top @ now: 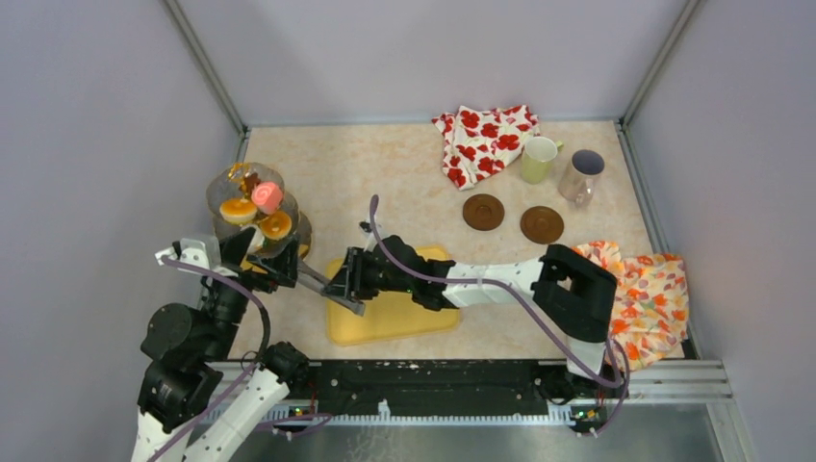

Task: Serve the afternoon tea

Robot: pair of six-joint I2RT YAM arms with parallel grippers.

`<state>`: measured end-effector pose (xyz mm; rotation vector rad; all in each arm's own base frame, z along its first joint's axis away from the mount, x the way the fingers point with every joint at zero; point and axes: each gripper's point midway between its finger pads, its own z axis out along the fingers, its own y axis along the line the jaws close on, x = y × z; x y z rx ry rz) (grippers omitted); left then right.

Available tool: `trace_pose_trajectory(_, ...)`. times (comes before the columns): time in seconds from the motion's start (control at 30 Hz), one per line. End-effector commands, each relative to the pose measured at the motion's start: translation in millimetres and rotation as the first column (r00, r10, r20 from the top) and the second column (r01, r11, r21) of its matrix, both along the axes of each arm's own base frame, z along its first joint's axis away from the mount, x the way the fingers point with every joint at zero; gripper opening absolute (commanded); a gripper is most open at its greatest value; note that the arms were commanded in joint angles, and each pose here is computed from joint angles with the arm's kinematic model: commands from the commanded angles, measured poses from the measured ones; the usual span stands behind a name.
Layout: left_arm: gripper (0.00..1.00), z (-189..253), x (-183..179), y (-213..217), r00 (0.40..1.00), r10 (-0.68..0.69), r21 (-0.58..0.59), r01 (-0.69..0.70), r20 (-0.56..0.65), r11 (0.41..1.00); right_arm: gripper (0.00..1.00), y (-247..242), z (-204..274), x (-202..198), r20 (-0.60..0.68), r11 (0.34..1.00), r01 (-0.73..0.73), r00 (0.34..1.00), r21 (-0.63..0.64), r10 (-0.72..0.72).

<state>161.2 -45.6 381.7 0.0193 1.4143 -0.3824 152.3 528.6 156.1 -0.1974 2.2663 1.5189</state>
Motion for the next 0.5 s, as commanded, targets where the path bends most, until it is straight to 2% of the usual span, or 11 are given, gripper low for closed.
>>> trace_pose_trajectory(0.0,0.99,4,5,-7,1.000,-0.022,-0.025,0.022,0.016,0.999,0.38,-21,48,-8,0.102,0.998,-0.015,0.995,0.065,0.008)
trace_pose_trajectory(0.3,0.99,-9,14,-12,1.000,-0.018,-0.013,0.018,-0.006,1.000,0.38,-84,48,-16,0.154,0.998,0.035,0.988,-0.046,-0.027)
trace_pose_trajectory(0.47,0.99,-16,18,-15,1.000,-0.017,-0.005,0.017,-0.016,1.000,0.40,-124,65,5,0.281,0.982,0.162,0.951,-0.097,-0.129)
